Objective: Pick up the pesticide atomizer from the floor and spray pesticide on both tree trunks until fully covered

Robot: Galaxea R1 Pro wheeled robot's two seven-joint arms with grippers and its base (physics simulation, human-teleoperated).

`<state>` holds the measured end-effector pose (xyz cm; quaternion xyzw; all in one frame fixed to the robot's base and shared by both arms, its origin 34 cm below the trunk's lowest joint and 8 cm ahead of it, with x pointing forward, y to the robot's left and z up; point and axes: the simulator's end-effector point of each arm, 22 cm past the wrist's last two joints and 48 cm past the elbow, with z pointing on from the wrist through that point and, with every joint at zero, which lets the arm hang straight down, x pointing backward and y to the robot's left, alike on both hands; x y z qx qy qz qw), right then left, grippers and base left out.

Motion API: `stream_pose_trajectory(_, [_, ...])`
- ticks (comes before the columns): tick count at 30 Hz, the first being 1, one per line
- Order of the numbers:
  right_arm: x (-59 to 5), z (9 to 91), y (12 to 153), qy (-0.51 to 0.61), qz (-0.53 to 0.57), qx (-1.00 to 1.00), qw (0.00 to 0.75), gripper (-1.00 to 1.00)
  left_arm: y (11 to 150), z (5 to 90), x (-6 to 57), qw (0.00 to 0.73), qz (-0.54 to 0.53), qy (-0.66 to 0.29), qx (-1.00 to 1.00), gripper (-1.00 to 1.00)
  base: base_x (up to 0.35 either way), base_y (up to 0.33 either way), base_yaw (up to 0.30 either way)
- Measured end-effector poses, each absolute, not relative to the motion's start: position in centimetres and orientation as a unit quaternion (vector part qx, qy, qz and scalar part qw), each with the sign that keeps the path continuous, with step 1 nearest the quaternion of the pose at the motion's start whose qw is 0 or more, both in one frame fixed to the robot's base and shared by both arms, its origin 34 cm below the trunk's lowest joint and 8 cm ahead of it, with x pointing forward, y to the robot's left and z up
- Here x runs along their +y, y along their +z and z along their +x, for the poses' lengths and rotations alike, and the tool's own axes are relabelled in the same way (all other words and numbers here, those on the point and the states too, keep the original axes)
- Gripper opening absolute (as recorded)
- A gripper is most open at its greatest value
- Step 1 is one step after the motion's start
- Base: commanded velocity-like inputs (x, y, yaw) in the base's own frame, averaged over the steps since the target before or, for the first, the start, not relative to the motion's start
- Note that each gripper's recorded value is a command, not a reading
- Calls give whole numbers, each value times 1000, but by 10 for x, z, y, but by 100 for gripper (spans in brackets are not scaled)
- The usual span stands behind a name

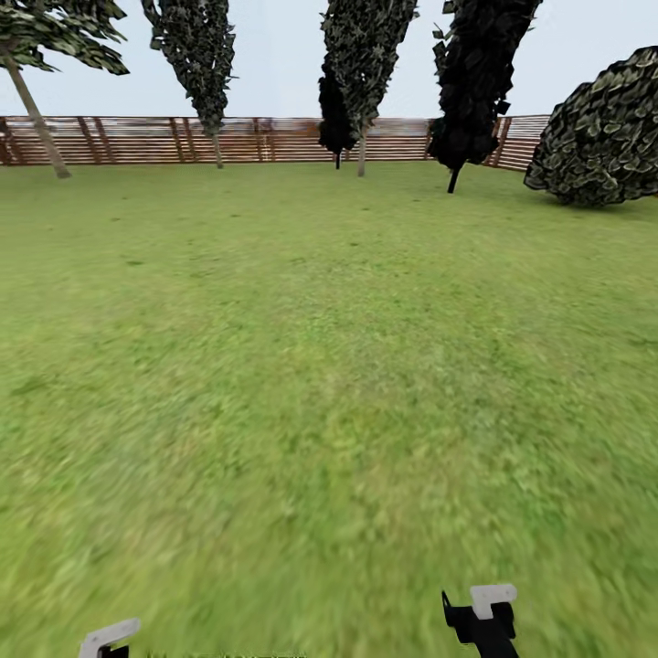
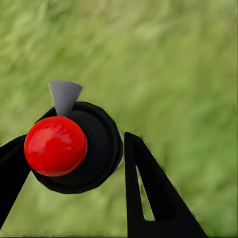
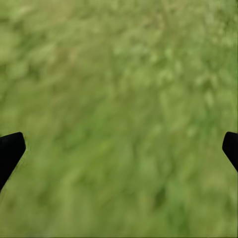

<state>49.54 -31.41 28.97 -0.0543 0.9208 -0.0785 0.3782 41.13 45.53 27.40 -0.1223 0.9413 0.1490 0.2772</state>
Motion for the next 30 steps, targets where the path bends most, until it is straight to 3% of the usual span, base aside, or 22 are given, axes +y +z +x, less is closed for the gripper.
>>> stream_pose_trajectory(30, [-314,494,287,-78,-55,922,376,100,272,409,455,274,-123,149,942,-100,0,0,282])
